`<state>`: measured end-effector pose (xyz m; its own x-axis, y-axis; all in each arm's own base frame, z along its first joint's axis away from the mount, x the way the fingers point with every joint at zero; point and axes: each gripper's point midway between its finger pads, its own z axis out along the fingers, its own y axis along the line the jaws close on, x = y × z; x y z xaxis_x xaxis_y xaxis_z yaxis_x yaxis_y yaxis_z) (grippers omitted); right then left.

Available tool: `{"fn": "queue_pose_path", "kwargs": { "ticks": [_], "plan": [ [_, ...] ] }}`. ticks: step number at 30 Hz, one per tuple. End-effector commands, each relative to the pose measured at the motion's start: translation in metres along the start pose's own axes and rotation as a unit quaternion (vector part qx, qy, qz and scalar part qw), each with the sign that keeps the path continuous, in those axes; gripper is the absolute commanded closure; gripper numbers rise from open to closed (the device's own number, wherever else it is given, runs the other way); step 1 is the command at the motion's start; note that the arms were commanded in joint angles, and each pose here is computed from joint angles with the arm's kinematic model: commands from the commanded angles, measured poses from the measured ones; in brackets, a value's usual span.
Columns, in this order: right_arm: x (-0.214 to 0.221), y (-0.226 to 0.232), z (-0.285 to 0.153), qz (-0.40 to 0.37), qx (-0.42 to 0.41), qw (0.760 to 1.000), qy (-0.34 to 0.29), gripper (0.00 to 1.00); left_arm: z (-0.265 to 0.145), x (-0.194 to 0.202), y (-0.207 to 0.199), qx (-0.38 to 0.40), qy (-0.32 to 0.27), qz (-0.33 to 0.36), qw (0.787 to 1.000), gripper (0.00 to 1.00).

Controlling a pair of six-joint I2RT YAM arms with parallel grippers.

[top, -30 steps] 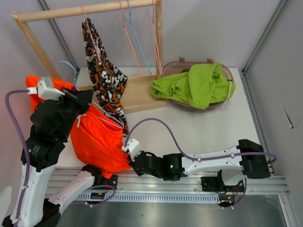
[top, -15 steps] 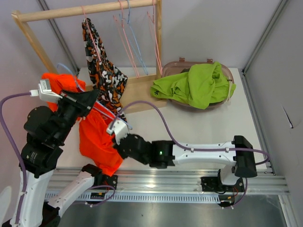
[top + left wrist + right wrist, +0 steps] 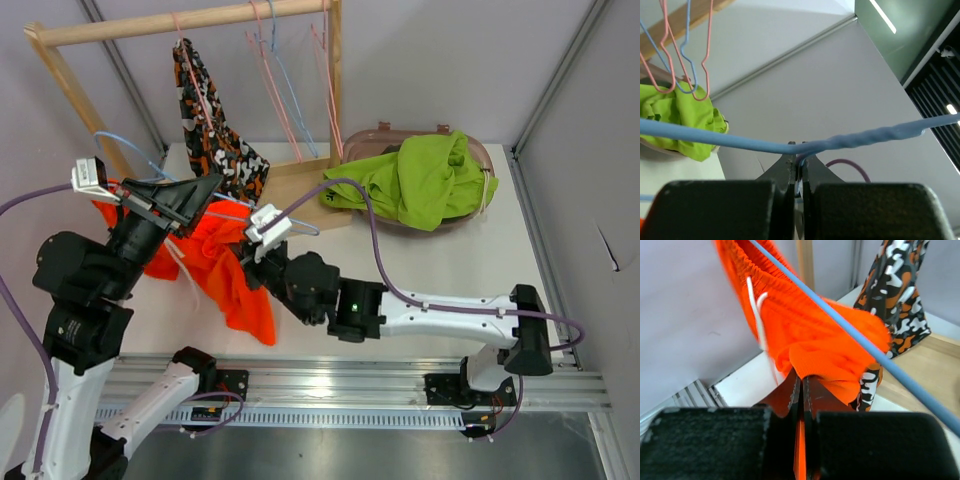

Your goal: Remove the shorts from the hanger

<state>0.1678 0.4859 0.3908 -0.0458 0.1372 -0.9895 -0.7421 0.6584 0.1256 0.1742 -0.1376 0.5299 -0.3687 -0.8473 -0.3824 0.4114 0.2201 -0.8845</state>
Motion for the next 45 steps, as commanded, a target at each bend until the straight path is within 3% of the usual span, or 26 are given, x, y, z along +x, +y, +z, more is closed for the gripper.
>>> {"fn": "queue_pose_path", "kwargs": {
  "ticks": [1,6,11,17,22,24,28,33,34,36,37,40,41,45],
  "plan": [
    [-0.032,-0.018,-0.024,0.047,0.054,0.996,-0.056,1.0,-0.018,-0.006,-0.084,0.14,0.018,-0.018,0.99,1.0],
    [-0.014,-0.016,-0.066,0.067,0.061,0.995,-0.047,1.0,-0.005,-0.025,-0.105,0.153,-0.015,0.004,0.988,1.0],
    [-0.036,-0.042,-0.096,0.061,0.099,0.991,-0.062,1.0,0.009,-0.011,-0.113,0.159,0.042,0.017,0.986,1.0],
    [-0.135,-0.1,-0.125,0.022,0.138,0.981,-0.138,1.0,-0.008,0.014,-0.071,0.058,0.112,0.091,0.988,1.0],
    [-0.22,-0.151,-0.142,-0.037,0.176,0.963,-0.2,1.0,-0.029,0.05,0.005,-0.041,0.201,0.139,0.969,1.0],
    [-0.256,-0.179,-0.153,-0.046,0.206,0.95,-0.23,1.0,-0.038,0.058,0.017,-0.046,0.224,0.159,0.961,1.0],
    [-0.309,-0.208,-0.155,-0.079,0.221,0.933,-0.274,1.0,-0.051,0.069,0.045,-0.082,0.257,0.173,0.947,1.0],
    [-0.333,-0.248,-0.11,-0.13,0.242,0.923,-0.271,1.0,-0.057,0.074,0.05,-0.084,0.274,0.182,0.941,1.0],
    [-0.36,-0.267,-0.126,-0.134,0.266,0.907,-0.298,1.0,-0.057,0.074,0.051,-0.085,0.273,0.185,0.94,1.0],
    [-0.362,-0.288,-0.109,-0.135,0.272,0.904,-0.302,1.0,-0.058,0.075,0.055,-0.09,0.279,0.186,0.938,1.0],
    [-0.387,-0.31,-0.131,-0.138,0.299,0.884,-0.332,1.0,-0.057,0.077,0.059,-0.094,0.283,0.184,0.937,1.0],
    [-0.388,-0.346,-0.116,-0.112,0.295,0.889,-0.333,1.0,-0.058,0.082,0.067,-0.097,0.295,0.183,0.933,1.0],
    [-0.402,-0.361,-0.131,-0.115,0.309,0.875,-0.354,1.0,-0.058,0.082,0.069,-0.099,0.295,0.184,0.932,1.0],
    [-0.395,-0.399,-0.113,-0.1,0.302,0.877,-0.36,1.0,-0.054,0.083,0.081,-0.112,0.295,0.19,0.93,1.0]
  ]
}}
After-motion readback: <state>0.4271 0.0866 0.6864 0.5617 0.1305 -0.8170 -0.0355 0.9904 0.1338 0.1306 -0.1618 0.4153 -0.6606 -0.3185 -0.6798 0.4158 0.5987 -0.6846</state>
